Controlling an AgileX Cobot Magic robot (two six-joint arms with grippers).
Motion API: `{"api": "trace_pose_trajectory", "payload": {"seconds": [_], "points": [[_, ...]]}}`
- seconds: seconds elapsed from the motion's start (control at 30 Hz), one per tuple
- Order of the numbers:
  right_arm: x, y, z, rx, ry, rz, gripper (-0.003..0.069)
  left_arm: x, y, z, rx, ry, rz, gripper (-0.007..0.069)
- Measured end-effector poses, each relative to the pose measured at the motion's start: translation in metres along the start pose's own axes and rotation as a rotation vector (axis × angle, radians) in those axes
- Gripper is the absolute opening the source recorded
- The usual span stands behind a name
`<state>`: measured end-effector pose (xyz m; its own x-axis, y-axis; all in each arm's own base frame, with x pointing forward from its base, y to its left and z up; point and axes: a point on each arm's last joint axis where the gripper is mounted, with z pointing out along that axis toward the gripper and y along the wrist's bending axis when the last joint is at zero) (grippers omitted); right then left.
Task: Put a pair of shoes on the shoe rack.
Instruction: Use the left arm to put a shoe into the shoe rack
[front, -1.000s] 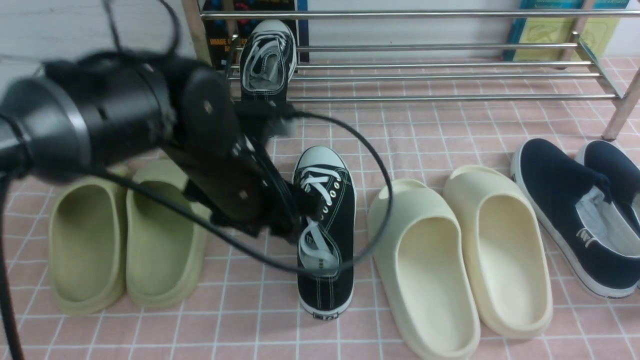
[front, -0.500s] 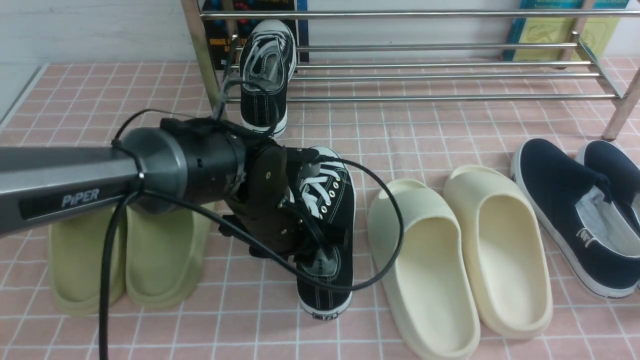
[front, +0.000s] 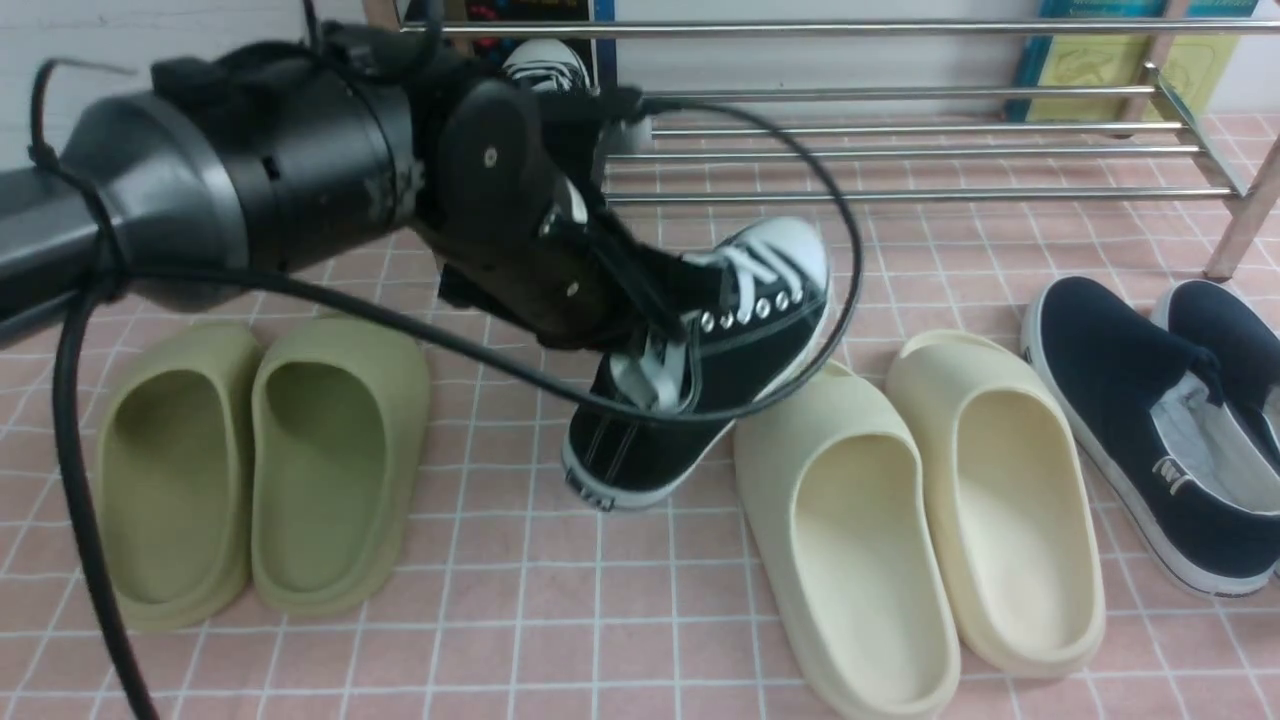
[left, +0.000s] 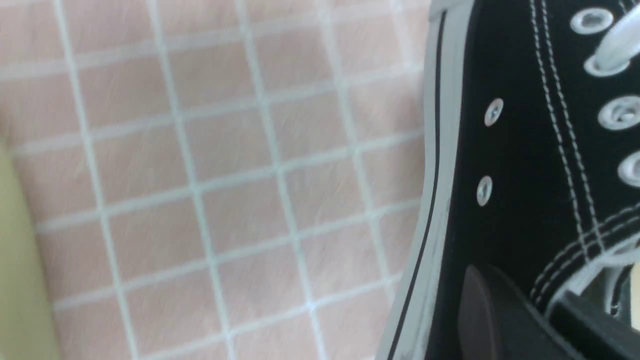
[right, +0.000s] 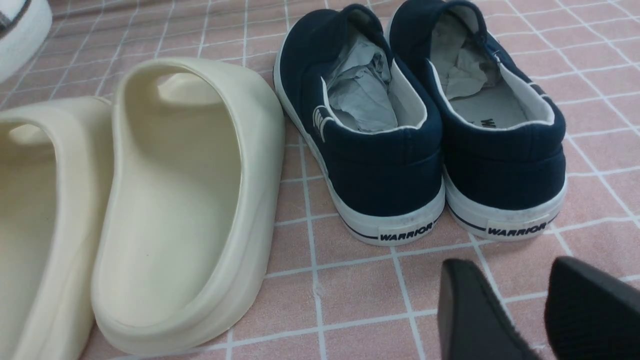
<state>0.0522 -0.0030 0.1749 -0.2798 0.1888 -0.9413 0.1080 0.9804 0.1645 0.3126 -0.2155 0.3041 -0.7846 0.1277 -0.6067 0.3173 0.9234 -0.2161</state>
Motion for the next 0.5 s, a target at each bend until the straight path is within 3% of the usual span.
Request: {"api": "trace_pose_trajectory", "payload": {"seconds": [0.23,0.5], "points": [[0.000,0.000,0.000,0.000,0.000,0.000,0.0240,-0.030,0.021,0.004,-0.021,-0.076,-0.084,0.0013],[0.000,0.000,0.000,0.000,0.000,0.000,0.0240,-0.065,0.048,0.044,-0.037,-0.202,-0.140,0.0015]]}}
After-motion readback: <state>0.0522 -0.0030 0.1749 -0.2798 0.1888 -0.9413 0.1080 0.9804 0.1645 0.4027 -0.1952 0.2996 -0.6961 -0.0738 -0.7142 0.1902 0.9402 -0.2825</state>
